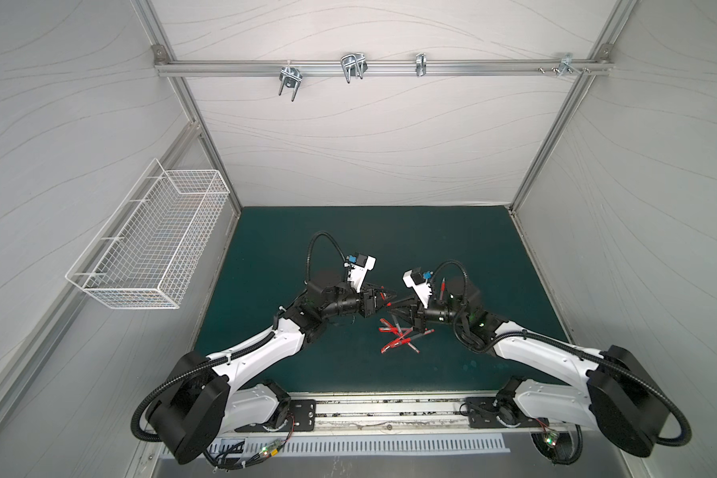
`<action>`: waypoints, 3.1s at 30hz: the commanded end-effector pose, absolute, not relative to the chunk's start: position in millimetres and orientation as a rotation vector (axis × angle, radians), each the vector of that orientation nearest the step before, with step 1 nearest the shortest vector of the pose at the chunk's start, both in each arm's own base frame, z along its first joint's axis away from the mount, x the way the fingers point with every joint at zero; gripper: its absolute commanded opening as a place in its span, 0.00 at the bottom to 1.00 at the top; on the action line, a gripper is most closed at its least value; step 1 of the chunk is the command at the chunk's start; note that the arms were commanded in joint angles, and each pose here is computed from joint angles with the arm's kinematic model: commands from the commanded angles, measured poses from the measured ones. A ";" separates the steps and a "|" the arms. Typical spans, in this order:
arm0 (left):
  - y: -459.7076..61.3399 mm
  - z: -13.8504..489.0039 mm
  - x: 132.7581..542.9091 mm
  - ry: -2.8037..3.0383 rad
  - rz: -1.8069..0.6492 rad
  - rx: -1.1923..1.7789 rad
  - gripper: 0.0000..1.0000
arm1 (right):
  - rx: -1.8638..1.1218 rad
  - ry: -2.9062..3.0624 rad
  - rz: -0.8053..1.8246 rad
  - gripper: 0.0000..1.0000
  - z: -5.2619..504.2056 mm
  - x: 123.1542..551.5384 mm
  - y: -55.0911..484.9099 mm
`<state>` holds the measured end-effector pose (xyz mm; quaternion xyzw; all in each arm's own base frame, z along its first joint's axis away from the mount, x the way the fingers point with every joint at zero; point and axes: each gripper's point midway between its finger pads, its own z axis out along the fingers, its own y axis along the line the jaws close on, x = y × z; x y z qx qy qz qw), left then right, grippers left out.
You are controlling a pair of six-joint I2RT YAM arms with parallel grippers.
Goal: Remove pen caps from pens
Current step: Open the pen cap on the pen.
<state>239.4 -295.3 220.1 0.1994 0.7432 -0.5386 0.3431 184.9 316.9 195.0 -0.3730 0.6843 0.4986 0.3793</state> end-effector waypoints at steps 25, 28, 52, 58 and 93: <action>-295.7 244.9 242.3 1.829 -1.392 0.525 0.21 | -0.960 1.731 1.282 0.00 190.0 180.1 316.0; -295.5 245.3 242.3 1.828 -1.392 0.525 0.23 | -0.943 1.732 1.292 0.00 189.7 181.9 315.0; -301.1 241.2 241.3 1.836 -1.427 0.548 0.00 | -0.883 1.735 1.362 0.00 191.5 190.2 307.7; -274.5 230.6 264.6 1.899 -1.229 0.345 0.00 | -0.846 1.825 1.025 0.00 174.1 204.5 303.5; -234.1 234.7 287.9 1.844 -1.293 0.107 0.00 | -0.897 1.918 0.655 0.00 158.3 210.3 297.6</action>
